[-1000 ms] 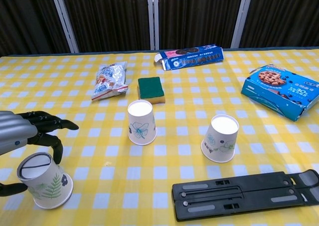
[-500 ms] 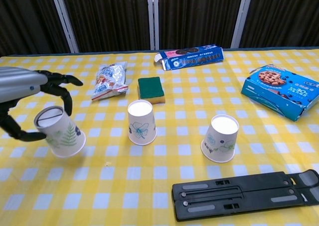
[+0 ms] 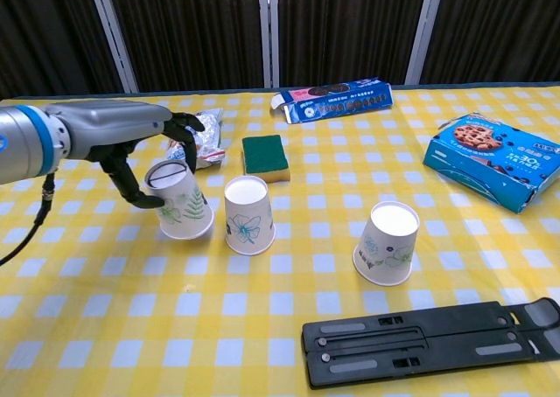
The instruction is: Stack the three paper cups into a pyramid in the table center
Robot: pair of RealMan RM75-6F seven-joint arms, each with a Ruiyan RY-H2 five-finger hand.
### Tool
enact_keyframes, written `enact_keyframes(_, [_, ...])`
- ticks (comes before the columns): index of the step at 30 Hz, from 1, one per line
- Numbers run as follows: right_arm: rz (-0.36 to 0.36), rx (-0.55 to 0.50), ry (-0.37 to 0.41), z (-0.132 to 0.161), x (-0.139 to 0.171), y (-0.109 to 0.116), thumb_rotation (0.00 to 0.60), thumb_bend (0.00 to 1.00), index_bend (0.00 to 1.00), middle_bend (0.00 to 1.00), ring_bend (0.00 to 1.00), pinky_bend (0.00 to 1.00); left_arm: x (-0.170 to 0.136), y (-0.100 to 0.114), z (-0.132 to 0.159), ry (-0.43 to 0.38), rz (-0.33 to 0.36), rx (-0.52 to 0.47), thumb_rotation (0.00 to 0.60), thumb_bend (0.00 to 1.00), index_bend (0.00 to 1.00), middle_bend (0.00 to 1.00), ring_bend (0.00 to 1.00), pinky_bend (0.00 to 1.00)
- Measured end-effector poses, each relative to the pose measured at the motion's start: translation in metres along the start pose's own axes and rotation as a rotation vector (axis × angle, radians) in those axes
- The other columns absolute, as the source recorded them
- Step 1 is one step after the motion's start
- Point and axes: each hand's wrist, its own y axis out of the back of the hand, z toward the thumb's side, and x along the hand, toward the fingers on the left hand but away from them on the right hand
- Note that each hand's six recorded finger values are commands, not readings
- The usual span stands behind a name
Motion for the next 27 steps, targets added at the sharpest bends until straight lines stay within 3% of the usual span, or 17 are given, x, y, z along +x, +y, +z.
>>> enact_keyframes(8, [-0.005, -0.005, 0.000, 0.000, 0.000, 0.001, 0.600, 0.15, 0.01, 0.00, 0.00, 0.00, 0.020, -0.004, 0.024, 0.007, -0.010, 0.011, 0.600, 0.32, 0.41, 0.00, 0.00, 0.00])
enact_keyframes(20, [-0.004, -0.005, 0.000, 0.000, 0.001, 0.001, 0.600, 0.15, 0.01, 0.00, 0.00, 0.00, 0.024, -0.006, 0.039, -0.009, -0.016, 0.003, 0.600, 0.32, 0.39, 0.00, 0.00, 0.00])
enact_keyframes(22, [-0.004, -0.004, 0.003, 0.001, 0.001, 0.001, 0.600, 0.15, 0.01, 0.00, 0.00, 0.00, 0.024, -0.004, 0.041, -0.012, -0.010, -0.002, 0.600, 0.31, 0.34, 0.00, 0.00, 0.00])
enact_keyframes(24, [-0.004, -0.003, 0.005, 0.001, 0.001, 0.001, 0.600, 0.15, 0.01, 0.00, 0.00, 0.00, 0.023, -0.003, 0.043, -0.014, -0.006, -0.005, 0.600, 0.31, 0.20, 0.00, 0.00, 0.00])
enact_keyframes(27, [-0.003, -0.002, 0.004, 0.001, 0.001, 0.001, 0.600, 0.15, 0.01, 0.00, 0.00, 0.00, 0.023, -0.002, 0.043, -0.013, -0.003, -0.001, 0.600, 0.31, 0.07, 0.00, 0.00, 0.00])
